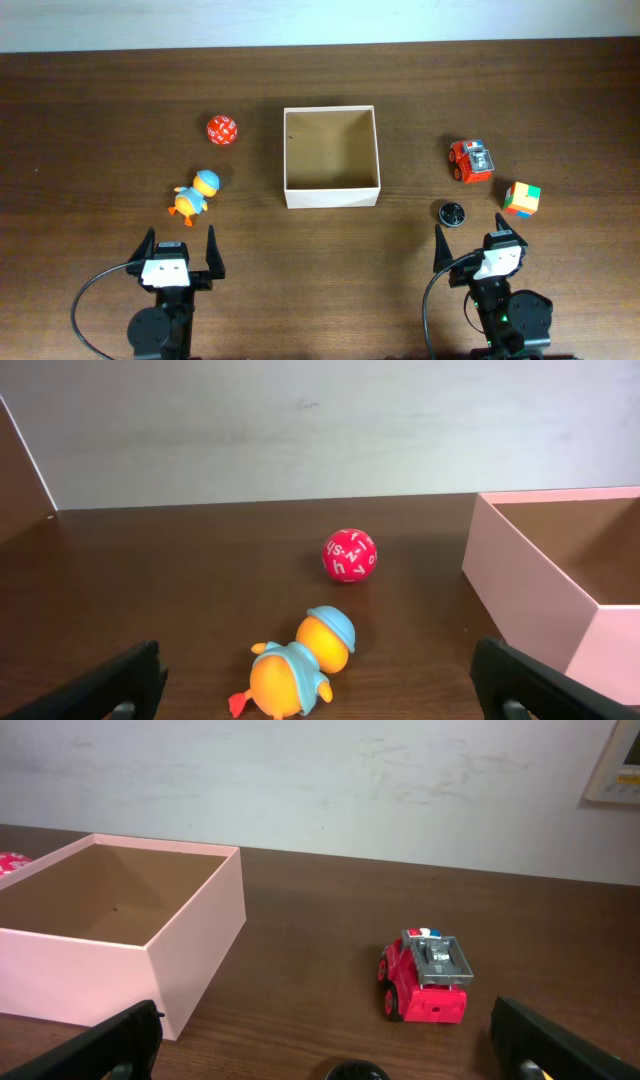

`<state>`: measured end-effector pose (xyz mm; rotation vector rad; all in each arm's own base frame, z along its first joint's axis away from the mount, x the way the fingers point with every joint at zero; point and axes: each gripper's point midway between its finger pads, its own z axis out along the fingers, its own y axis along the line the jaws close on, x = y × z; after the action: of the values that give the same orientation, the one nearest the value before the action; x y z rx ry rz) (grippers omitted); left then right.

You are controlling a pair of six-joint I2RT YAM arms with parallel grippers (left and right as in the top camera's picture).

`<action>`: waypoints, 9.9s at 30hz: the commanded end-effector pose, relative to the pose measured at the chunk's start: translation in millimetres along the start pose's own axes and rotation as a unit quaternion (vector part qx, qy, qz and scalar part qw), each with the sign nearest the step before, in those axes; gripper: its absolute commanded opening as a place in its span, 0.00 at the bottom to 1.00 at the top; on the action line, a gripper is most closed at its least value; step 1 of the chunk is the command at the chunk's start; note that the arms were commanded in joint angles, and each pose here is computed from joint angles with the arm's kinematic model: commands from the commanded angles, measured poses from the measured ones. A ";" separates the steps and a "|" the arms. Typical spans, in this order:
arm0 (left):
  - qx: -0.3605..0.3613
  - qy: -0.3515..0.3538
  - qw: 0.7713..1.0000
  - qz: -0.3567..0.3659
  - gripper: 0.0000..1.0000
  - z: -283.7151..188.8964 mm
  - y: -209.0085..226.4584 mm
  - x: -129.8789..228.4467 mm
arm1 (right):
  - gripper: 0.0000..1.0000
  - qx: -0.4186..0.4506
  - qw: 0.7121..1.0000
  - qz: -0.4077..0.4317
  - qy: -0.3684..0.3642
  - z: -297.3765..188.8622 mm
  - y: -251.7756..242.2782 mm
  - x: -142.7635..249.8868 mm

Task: Pack container
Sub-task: 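Move the right gripper toward the red toy truck, then grasp the red toy truck with the right gripper and lift it, then carry the truck over the box and lower it inside, then open the right gripper to release the truck in the box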

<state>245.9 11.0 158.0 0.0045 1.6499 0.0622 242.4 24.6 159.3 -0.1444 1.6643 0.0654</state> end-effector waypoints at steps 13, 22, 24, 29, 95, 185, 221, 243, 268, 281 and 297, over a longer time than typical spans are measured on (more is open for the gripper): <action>-0.004 0.000 1.000 0.008 0.99 -0.1 1.6 1.5 | 0.99 0.011 1.000 0.001 0.001 0.0 -4.2 2.6; -0.004 0.000 1.000 0.008 0.99 -0.1 1.5 1.5 | 0.99 0.008 1.000 0.001 0.001 0.0 -3.3 2.5; -0.004 0.000 1.000 0.008 0.99 -0.1 1.6 1.5 | 0.99 0.003 1.000 0.005 0.001 0.1 -1.5 2.6; -0.004 0.000 1.000 0.008 0.99 -0.1 1.6 1.5 | 0.99 -0.023 0.999 0.024 -0.029 -0.6 7.2 -12.4; -0.004 0.000 1.000 0.008 0.99 -0.1 1.6 1.5 | 0.97 -0.070 0.764 0.083 0.635 169.8 -85.5 95.8; -0.004 0.000 1.000 0.008 0.99 -0.1 1.6 1.5 | 0.37 -0.053 0.888 0.007 0.458 253.3 215.5 -62.4; -0.004 0.000 1.000 0.008 0.99 -0.1 1.5 1.5 | 0.59 -0.068 0.849 0.092 0.516 258.0 245.7 25.7; -0.004 0.000 1.000 0.008 0.99 -0.1 1.6 1.5 | 0.58 -0.052 0.844 0.050 0.531 261.0 183.2 9.9; -0.004 0.000 1.000 0.008 0.99 -0.1 1.6 1.5 | 0.52 -0.112 0.823 0.006 0.557 256.1 217.3 55.8; -0.004 0.000 1.000 0.008 0.99 -0.1 1.5 1.5 | 0.53 -0.118 0.825 0.001 0.552 259.1 215.1 55.0; -0.004 0.000 1.000 0.008 0.99 -0.1 1.6 1.5 | 0.58 -0.104 0.828 0.004 0.551 270.6 172.1 35.9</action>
<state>245.9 11.1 157.9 0.0042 1.6503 0.0625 477.0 222.7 79.5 -0.3534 2.8525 0.1792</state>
